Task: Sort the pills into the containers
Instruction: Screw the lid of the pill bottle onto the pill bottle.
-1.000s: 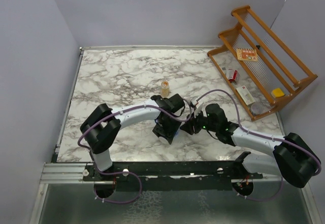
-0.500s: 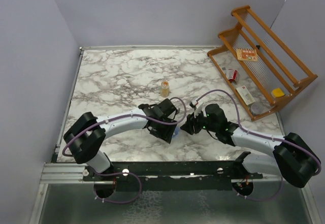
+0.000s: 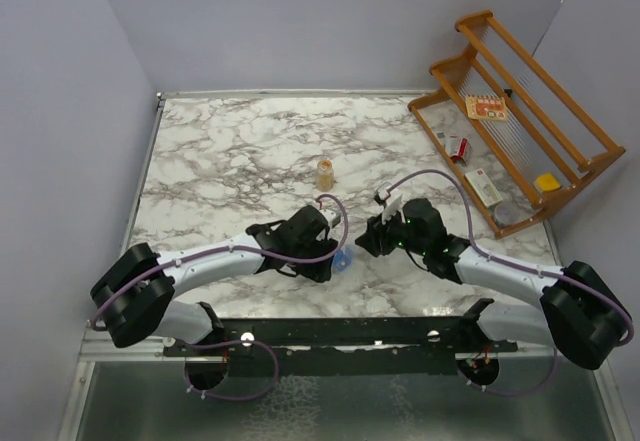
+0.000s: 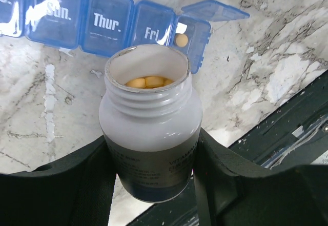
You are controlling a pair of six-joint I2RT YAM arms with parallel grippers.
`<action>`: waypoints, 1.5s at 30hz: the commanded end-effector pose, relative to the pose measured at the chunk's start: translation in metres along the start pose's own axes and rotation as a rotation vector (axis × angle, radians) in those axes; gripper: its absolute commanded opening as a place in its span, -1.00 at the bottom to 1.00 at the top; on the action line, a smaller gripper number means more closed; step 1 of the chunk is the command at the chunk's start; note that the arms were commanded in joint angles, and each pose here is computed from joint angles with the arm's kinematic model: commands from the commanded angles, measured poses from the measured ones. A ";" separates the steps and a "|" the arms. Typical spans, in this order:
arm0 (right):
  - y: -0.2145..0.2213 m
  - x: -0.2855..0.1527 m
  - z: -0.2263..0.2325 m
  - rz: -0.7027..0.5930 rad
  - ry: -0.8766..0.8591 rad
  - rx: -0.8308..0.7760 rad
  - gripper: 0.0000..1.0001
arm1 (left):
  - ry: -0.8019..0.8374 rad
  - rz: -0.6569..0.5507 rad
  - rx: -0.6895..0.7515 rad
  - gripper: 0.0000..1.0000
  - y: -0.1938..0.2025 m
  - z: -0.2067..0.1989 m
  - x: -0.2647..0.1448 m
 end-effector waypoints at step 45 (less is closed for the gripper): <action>-0.168 -0.056 0.004 -0.425 -0.037 -0.248 -0.98 | 0.528 -0.840 0.452 -1.00 -0.008 -0.018 -0.101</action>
Point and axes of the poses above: each gripper's point midway between its finger pads, its own x axis out along the fingers, its own z axis along the line the jaws close on, y = z × x, the point moved 9 cm from there along -x, back along the fingers, and after that the axes turned 12 degrees about -x, right-handed, at the moved point
